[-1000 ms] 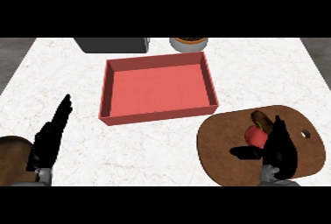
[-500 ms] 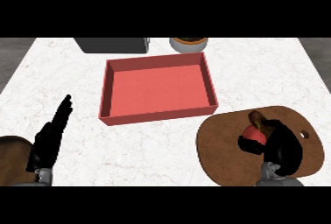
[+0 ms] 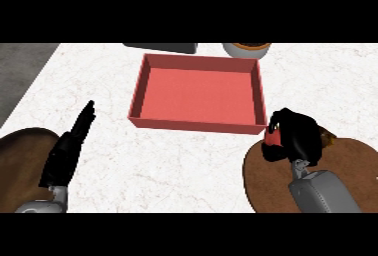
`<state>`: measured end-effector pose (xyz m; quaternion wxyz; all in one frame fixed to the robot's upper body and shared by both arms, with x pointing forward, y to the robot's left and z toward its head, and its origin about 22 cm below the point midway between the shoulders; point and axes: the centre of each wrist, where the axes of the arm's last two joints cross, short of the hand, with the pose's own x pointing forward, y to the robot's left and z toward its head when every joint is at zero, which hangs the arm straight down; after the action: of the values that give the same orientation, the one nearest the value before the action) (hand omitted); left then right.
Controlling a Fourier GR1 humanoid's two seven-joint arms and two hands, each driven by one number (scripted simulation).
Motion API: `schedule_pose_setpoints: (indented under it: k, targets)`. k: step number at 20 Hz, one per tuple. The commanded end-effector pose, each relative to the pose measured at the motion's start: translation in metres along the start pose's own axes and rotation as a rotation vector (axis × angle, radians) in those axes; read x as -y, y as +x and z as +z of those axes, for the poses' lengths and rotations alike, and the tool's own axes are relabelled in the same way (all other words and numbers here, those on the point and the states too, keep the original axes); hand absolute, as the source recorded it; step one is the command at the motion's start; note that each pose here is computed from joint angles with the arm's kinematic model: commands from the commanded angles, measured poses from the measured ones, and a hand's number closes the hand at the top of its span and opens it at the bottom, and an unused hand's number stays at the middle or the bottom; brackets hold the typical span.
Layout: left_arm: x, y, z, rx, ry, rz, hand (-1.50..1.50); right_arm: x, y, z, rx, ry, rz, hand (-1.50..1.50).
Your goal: Pick the bell pepper from the cutting board and place it in the cardboard box
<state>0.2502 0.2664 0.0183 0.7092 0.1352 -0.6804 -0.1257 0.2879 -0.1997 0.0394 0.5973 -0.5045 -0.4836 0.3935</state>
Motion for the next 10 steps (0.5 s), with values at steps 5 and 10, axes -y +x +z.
schedule_pose_setpoints:
  k: [5, 10]
  targets:
    - [0.011, 0.011, -0.007, 0.040, -0.065, -0.002, 0.00, 0.046, -0.002, -0.040, 0.643, 0.085, 0.186, 1.50]
    - [0.013, 0.013, -0.013, 0.042, -0.040, -0.015, 0.00, 0.098, -0.017, -0.085, 0.834, 0.074, 0.071, 1.50]
